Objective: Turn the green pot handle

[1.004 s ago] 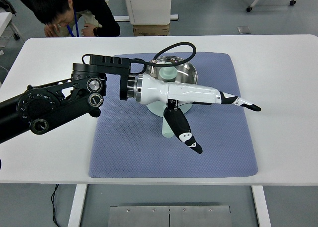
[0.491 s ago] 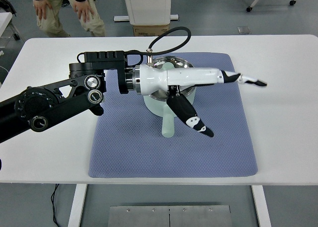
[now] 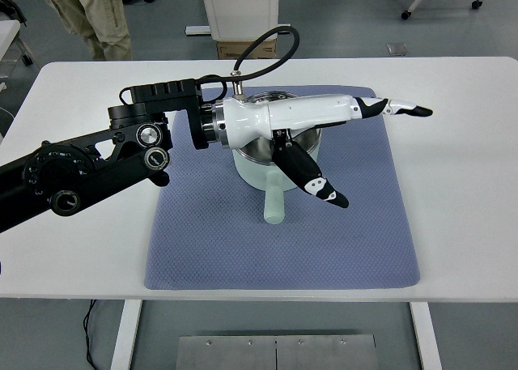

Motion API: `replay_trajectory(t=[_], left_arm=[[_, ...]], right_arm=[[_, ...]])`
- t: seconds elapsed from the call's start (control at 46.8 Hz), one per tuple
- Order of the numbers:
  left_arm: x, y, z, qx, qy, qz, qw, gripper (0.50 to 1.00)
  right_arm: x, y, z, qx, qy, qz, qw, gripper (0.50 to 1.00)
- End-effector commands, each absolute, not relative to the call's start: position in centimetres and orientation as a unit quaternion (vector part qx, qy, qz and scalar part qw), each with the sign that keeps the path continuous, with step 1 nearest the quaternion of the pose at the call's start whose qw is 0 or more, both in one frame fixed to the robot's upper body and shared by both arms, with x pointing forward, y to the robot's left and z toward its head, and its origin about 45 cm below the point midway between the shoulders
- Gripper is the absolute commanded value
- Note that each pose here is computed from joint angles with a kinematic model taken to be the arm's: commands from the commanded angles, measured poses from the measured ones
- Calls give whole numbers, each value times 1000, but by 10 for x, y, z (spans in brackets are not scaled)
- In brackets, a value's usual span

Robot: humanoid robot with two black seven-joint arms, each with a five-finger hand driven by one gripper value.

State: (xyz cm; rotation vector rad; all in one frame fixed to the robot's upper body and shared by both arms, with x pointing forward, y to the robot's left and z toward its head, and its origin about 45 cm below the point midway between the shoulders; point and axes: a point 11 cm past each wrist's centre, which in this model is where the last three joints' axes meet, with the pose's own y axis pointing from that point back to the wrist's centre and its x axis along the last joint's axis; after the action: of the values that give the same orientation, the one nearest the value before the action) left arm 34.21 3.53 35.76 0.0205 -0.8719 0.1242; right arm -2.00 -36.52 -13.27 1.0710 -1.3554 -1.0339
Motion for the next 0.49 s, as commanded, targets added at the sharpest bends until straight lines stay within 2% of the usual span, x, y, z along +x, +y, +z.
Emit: replay_trajectory(t=[0.0, 0.171, 0.47], left_arm=[[341, 34, 351, 40, -469, 40, 881, 1000], [337, 32, 335, 82, -517, 3, 852, 1000], [335, 37, 320, 122, -534, -33, 836, 1000]], right_arm=[[-20, -365, -133, 450, -569, -434, 535, 1000], [-20, -365, -133, 449, -569, -434, 534, 1000], [-20, -365, -133, 449, -569, -434, 534, 1000]])
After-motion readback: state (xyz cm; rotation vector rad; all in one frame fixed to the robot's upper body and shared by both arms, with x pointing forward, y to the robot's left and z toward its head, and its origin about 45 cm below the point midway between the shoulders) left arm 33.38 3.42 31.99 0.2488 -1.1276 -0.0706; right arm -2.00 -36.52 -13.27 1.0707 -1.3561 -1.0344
